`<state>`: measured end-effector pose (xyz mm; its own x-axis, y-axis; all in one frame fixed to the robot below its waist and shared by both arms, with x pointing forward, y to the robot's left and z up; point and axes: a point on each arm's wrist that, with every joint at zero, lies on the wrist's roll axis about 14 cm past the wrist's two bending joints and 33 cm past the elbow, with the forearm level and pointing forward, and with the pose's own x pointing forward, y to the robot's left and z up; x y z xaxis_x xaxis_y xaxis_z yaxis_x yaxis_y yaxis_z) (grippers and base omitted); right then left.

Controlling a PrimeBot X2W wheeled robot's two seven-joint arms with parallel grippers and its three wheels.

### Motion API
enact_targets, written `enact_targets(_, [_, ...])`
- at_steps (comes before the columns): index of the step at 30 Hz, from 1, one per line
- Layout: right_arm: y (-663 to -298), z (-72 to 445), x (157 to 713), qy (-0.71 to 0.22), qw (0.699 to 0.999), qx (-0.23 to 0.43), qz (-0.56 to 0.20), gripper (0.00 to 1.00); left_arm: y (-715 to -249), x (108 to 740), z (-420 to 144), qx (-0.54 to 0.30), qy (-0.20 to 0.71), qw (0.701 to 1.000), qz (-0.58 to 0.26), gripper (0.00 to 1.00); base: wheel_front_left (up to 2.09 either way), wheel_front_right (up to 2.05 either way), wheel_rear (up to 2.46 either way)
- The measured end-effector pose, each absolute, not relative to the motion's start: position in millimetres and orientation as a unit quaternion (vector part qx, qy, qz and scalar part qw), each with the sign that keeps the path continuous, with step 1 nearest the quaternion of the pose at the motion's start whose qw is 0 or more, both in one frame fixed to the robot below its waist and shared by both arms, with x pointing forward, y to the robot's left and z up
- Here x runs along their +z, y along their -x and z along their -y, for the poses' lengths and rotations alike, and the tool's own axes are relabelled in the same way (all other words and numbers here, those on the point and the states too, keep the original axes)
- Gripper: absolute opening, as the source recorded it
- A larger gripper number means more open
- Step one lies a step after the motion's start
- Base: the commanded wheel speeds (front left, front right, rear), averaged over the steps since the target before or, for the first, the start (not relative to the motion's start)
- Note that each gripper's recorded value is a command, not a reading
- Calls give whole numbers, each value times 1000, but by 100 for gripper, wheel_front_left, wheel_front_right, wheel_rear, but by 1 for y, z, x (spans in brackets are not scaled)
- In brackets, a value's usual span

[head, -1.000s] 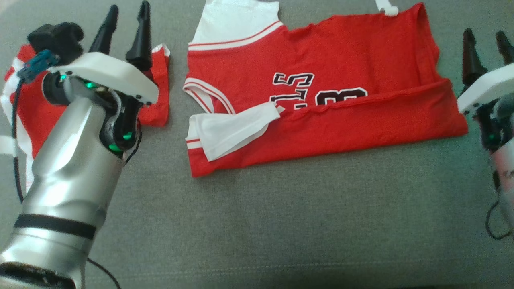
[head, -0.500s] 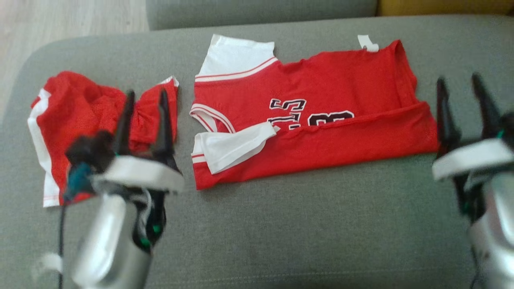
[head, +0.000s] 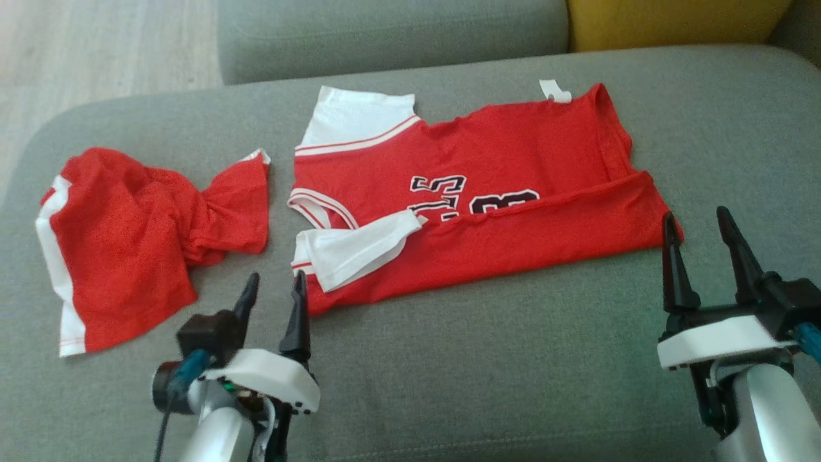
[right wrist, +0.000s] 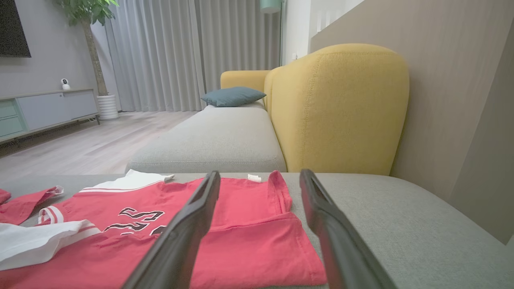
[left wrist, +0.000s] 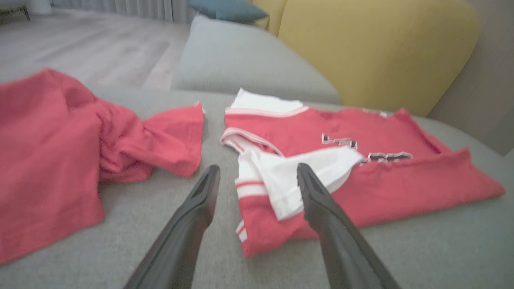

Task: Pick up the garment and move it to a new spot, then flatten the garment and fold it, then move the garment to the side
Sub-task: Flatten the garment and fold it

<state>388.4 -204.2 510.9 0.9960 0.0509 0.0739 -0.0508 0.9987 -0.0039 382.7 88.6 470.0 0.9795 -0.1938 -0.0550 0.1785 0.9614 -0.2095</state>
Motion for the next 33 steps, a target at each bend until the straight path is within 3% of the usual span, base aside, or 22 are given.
enact_targets(8, [-400, 212, 511, 5, 999, 16, 36, 100, -395, 403, -68, -130, 61, 974, -174, 100, 0, 0, 0])
enact_targets(20, [-403, 231, 503, 7, 1000, -9, 25, 100, -416, 365, -59, -144, 13, 957, -252, 100, 0, 0, 0])
enact_targets(21, [-404, 231, 503, 8, 1000, -9, 24, 100, -418, 365, -59, -144, 12, 957, -253, 60, 0, 0, 0])
enact_targets(22, [-404, 231, 501, 7, 1000, -10, 21, 100, -418, 365, -58, -147, 11, 956, -253, 0, 0, 0, 0])
enact_targets(33, [-416, 238, 456, -7, 996, -28, -85, 100, -424, 393, -62, -152, 2, 972, -176, 0, 0, 0, 0])
